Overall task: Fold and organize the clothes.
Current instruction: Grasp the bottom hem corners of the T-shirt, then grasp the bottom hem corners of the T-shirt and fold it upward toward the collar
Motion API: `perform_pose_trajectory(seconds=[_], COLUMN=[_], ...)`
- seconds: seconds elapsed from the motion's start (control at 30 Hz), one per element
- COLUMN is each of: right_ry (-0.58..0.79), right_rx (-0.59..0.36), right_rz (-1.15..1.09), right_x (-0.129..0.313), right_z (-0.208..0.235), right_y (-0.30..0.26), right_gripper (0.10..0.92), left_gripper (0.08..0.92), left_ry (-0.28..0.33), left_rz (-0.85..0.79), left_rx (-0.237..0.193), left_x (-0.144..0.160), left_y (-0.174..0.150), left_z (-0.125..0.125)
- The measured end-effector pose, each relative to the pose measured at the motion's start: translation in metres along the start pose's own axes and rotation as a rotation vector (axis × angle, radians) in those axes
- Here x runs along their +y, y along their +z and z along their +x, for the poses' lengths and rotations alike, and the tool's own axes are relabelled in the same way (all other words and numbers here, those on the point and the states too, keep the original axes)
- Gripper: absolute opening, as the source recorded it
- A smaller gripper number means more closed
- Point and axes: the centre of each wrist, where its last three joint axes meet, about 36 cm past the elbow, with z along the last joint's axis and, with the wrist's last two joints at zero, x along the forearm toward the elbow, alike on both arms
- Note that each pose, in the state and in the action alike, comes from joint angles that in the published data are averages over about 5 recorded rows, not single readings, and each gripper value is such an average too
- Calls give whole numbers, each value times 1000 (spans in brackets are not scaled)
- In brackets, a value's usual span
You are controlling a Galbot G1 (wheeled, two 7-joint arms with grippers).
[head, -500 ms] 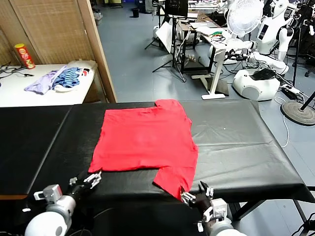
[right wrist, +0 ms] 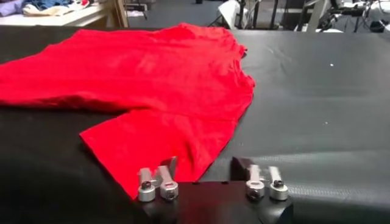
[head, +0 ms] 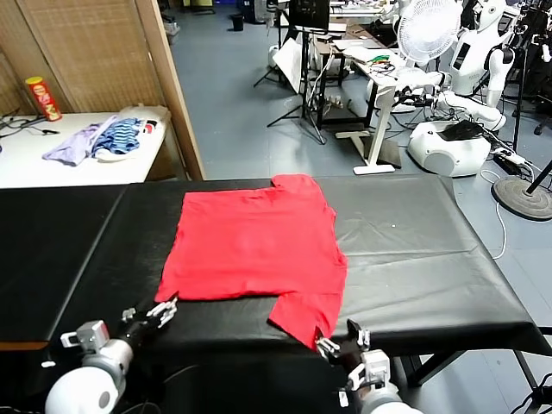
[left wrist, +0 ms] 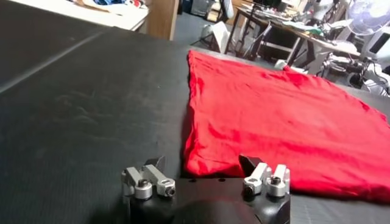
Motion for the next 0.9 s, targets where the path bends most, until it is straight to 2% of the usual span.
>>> perform_pose_trajectory(seconds=[0.1,0.2,0.43,0.63,0.77,0.9], right_ry=[18,38,62,66,52,31], right_rx=[-1,2,-28,-121,-181,-231], right_rz=[-5,-5,-10,-34,-50,-55], right_x=[-3,-8,-20,-34,-46,-56], right_z=[4,12,47,53,36,6], right_y=[-1,-4,-17,-27,-32,-39], right_gripper=[121,121,121,121,121,121], left_gripper=[193,127,125,125,125,125], left_ry=[3,12,20,36,59,67], left_rz=[4,12,19,15,40,60], left_rx=[4,8,6,-4,-48,-114], left_x=[-1,-6,-25,-42,-51,-55], left_y=[3,6,7,4,-1,-9], left_z=[1,5,27,61,72,66])
